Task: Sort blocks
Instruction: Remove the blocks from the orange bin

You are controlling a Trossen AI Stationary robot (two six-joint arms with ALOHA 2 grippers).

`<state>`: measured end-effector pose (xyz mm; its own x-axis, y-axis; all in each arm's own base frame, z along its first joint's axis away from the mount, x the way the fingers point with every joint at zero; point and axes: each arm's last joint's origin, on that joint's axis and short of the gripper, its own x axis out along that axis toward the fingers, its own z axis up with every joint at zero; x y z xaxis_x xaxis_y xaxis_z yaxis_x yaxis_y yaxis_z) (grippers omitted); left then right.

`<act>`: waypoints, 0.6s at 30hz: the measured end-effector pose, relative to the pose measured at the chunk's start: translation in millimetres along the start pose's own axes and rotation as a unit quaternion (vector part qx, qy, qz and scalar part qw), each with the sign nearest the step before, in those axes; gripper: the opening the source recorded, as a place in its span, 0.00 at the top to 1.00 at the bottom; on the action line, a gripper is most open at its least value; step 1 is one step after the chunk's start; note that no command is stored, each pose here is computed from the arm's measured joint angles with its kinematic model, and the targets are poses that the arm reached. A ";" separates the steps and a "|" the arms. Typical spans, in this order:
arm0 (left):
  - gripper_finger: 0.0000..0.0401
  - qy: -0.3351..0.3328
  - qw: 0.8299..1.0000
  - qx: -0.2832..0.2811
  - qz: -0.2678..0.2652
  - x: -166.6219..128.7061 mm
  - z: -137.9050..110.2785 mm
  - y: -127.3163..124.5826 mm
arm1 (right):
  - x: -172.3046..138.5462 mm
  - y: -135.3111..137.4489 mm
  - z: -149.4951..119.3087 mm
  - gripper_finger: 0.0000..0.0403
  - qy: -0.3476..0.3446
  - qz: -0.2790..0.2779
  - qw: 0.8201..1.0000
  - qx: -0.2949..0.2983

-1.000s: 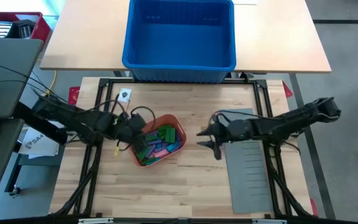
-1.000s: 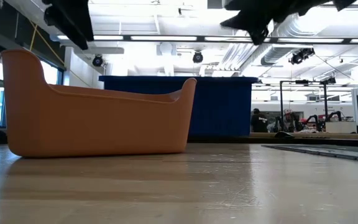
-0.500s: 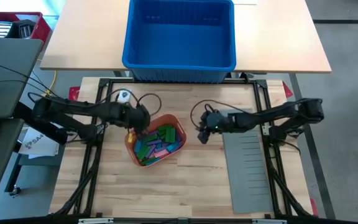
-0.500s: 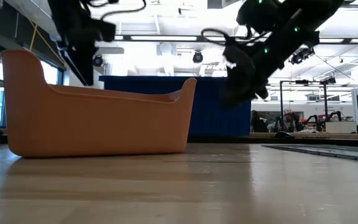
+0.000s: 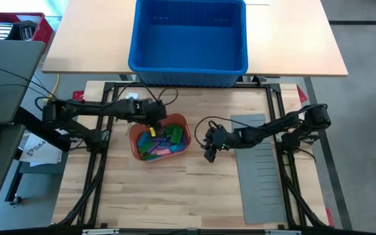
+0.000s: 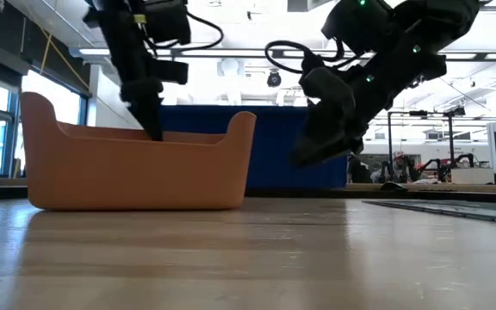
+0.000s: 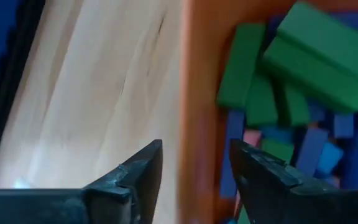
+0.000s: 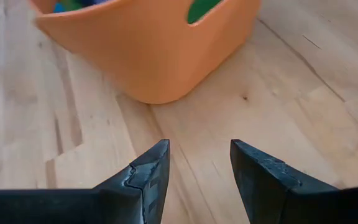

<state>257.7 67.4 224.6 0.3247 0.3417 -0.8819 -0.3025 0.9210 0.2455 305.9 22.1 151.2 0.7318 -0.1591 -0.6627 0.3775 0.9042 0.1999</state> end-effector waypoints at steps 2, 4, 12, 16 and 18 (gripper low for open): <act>0.64 -0.022 0.999 0.028 -0.005 5.5 6.5 -0.4 | -0.7 3.4 -0.7 0.59 -0.003 0.006 1.000 -0.004; 0.69 -0.054 0.997 0.059 -0.010 9.3 14.0 -0.8 | -1.8 7.6 -1.8 0.59 -0.006 0.013 1.000 -0.008; 0.91 -0.236 0.956 0.165 -0.063 13.0 49.2 -7.4 | -14.3 20.9 -10.6 0.59 0.004 0.001 1.000 0.013; 0.98 -0.303 0.937 0.157 -0.075 5.5 60.3 -12.9 | -36.9 21.6 -12.8 0.59 0.014 -0.037 0.999 0.029; 0.99 -0.310 0.939 0.127 -0.084 -1.7 62.7 -16.0 | -49.6 21.2 -13.2 0.59 0.019 -0.049 0.998 0.027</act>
<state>318.2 63.8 247.4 0.8315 0.1583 -0.5326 -0.0029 0.9598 0.2808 270.1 54.4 178.8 0.6691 -0.2294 -0.7069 0.4765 0.8623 0.1712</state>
